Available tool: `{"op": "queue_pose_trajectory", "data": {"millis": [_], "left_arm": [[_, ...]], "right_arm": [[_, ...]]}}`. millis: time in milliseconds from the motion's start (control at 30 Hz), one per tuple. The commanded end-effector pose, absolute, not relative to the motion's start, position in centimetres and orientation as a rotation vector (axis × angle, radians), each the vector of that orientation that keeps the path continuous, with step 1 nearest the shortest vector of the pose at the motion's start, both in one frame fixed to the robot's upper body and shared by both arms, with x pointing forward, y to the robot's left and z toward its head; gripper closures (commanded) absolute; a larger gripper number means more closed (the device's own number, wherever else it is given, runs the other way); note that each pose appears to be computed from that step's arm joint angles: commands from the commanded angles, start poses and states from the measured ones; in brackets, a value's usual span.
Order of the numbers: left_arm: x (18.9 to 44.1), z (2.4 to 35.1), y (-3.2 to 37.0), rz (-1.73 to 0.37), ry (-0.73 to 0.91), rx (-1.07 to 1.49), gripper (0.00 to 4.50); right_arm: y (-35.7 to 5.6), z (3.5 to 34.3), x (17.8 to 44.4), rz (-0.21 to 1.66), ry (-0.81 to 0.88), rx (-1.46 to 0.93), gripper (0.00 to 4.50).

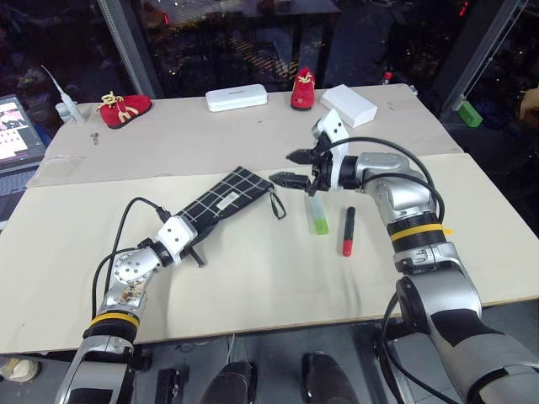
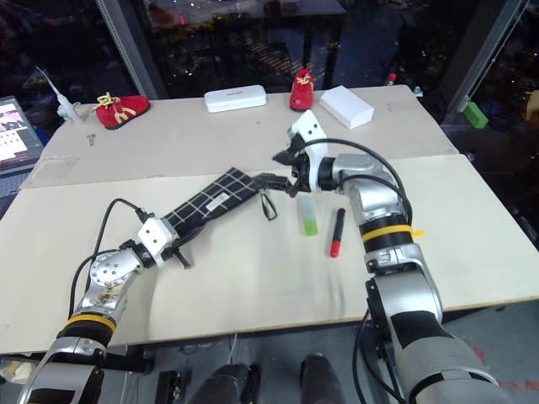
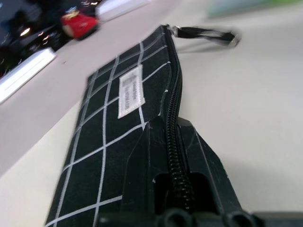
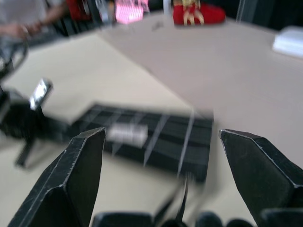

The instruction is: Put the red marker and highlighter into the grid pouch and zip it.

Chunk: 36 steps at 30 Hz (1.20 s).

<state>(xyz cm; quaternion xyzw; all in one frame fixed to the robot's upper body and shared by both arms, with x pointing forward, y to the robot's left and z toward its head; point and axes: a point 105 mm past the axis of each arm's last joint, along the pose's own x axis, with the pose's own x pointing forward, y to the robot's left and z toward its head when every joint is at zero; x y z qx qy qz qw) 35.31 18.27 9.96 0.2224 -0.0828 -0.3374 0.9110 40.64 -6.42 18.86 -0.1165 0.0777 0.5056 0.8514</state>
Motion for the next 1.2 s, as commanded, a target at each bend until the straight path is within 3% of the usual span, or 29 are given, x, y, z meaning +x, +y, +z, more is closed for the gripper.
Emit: {"op": "queue_pose_trajectory", "data": {"millis": [33,300,767,933,1200], "left_arm": [[35.3,11.8,18.5,-0.646,-0.208,0.413,4.50],[35.2,12.7,18.3,-0.629,-0.212,0.383,4.50],[35.1,12.6,18.0,-0.645,-0.204,0.376,4.50],[35.2,12.5,17.6,-0.649,-0.208,0.364,4.50],[35.3,12.9,17.5,-0.637,-0.225,0.335,4.50]], "right_arm": [[-5.8,19.3,40.3,1.080,0.119,-0.283,0.23],[-5.7,16.6,42.6,0.933,0.183,-0.333,0.23],[-4.9,16.4,45.4,0.774,0.207,-0.269,0.23],[-4.5,16.4,45.4,0.785,0.197,-0.255,1.56],[-3.8,16.0,44.5,0.880,0.193,-0.251,4.41]]}}
